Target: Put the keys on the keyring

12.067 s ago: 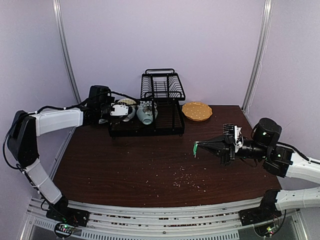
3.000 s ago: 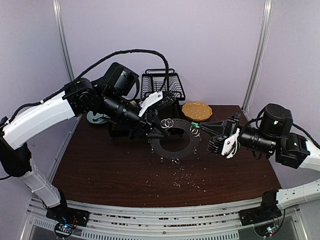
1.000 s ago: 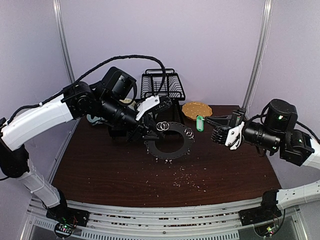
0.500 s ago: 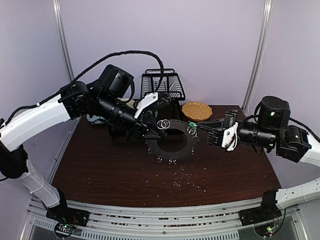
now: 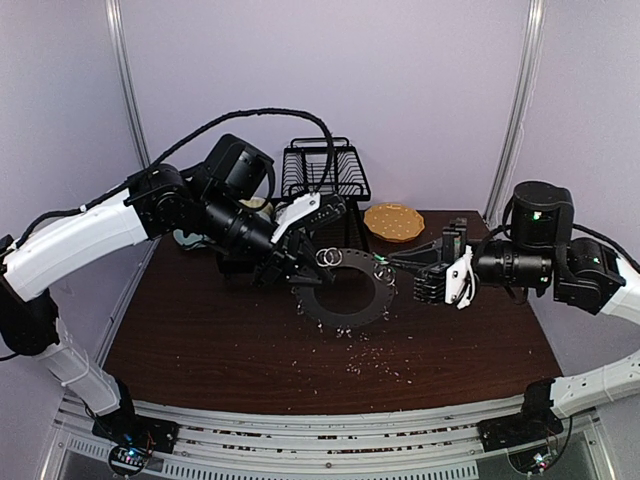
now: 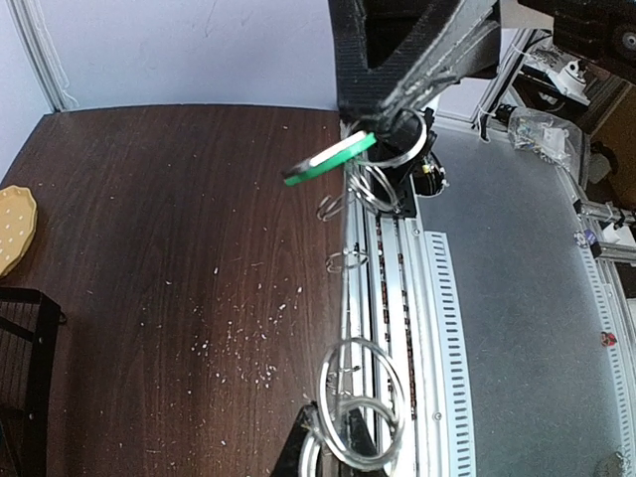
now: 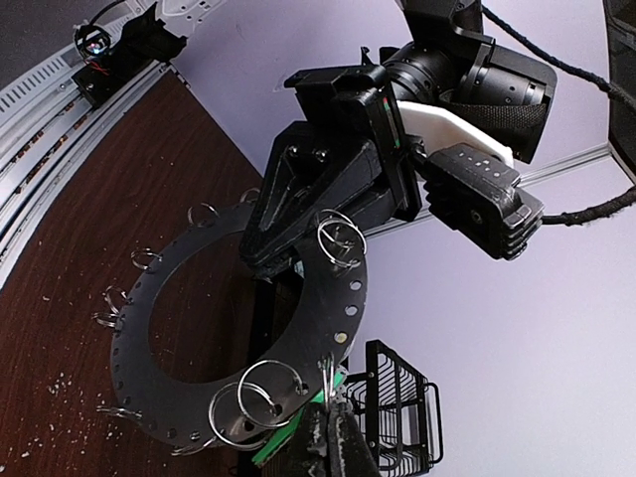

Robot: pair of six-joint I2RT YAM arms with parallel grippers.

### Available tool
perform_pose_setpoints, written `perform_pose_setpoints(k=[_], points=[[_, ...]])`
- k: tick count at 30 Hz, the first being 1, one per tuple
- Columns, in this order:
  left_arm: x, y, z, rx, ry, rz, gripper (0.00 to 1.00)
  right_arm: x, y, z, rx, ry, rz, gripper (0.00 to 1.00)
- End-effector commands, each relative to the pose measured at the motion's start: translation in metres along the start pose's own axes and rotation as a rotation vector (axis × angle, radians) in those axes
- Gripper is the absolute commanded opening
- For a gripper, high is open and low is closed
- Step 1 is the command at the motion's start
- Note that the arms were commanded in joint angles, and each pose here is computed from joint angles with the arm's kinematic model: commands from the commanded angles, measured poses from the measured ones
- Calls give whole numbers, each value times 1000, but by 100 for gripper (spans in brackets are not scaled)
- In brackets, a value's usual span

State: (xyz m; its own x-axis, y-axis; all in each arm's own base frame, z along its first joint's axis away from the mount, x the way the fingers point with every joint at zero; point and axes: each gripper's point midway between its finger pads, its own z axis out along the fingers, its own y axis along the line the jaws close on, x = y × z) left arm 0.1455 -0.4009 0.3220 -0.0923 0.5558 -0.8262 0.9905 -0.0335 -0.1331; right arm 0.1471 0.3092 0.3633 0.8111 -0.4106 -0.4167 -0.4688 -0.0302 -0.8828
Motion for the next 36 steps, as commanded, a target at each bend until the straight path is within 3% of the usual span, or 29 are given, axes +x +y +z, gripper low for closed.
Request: perform_pose_setpoints(k=[1, 5, 11, 16, 24, 27, 31, 33, 36], points=[[-5, 1, -3, -7, -28, 34, 0, -10, -16, -3, 35, -43, 97, 0], [38, 7, 7, 3, 36, -33, 0, 3, -24, -5, 84, -14, 232, 0], [142, 37, 36, 44, 95, -381, 0, 14, -28, -23, 164, -28, 321, 0], [180, 41, 64, 143, 50, -569, 0, 14, -19, -21, 131, -31, 331, 0], [219, 52, 83, 239, 51, -750, 0, 16, 2, -11, 42, -40, 332, 0], [247, 72, 87, 157, 107, -809, 16, 13, 8, -9, 18, -58, 345, 0], [269, 107, 77, -72, 198, -776, 35, 5, 11, -9, -16, -99, 362, 0], [264, 120, 66, -177, 191, -729, 46, 0, 15, -10, -42, -126, 360, 0], [234, 134, 39, -310, 106, -608, 50, -10, 22, -12, -88, -178, 353, 0]])
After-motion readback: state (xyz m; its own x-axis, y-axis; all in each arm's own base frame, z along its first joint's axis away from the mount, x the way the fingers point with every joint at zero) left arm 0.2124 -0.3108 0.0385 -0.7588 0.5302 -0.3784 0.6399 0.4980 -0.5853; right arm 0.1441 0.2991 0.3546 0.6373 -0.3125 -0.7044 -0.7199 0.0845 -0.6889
